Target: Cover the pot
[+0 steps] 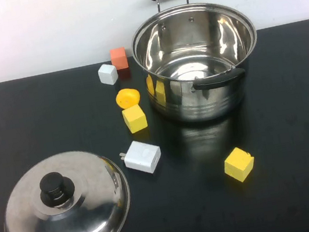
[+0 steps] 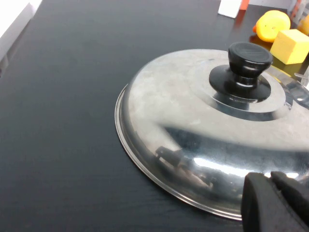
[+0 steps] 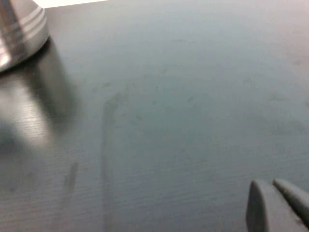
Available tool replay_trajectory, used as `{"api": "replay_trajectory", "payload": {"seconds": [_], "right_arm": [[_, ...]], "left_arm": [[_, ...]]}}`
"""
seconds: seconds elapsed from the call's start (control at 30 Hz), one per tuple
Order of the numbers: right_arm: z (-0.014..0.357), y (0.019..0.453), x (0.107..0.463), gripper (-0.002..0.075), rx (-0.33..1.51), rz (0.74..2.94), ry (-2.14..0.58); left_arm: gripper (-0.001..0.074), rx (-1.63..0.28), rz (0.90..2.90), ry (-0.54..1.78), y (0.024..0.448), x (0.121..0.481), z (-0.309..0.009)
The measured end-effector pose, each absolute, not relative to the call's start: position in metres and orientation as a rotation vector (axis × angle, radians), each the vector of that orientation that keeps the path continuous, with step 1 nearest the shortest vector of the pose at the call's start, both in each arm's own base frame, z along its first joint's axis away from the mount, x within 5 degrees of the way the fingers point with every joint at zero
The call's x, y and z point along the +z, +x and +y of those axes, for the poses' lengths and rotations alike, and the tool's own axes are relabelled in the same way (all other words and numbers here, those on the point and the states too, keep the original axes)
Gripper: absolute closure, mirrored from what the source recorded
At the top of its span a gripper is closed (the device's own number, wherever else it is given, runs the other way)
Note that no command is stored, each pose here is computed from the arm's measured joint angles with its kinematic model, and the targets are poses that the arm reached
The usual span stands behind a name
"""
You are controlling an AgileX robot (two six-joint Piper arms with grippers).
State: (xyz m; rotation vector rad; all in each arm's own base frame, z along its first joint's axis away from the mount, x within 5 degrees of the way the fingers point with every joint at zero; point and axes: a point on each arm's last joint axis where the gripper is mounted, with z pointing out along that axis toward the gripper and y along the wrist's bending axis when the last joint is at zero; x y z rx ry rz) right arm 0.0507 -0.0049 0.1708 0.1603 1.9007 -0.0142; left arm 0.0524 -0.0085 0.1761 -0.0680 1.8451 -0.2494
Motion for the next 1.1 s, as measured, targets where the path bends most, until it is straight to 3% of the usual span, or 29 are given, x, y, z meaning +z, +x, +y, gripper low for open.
{"api": "replay_trajectory", "payload": {"seconds": [1.1], "right_arm": [[-0.005,0.0507,0.1708,0.0728,-0.075,1.907,0.076]], "left_arm": [[0.0736,-0.249,1.845,-0.068,0.0524,0.1761,-0.0085]]}}
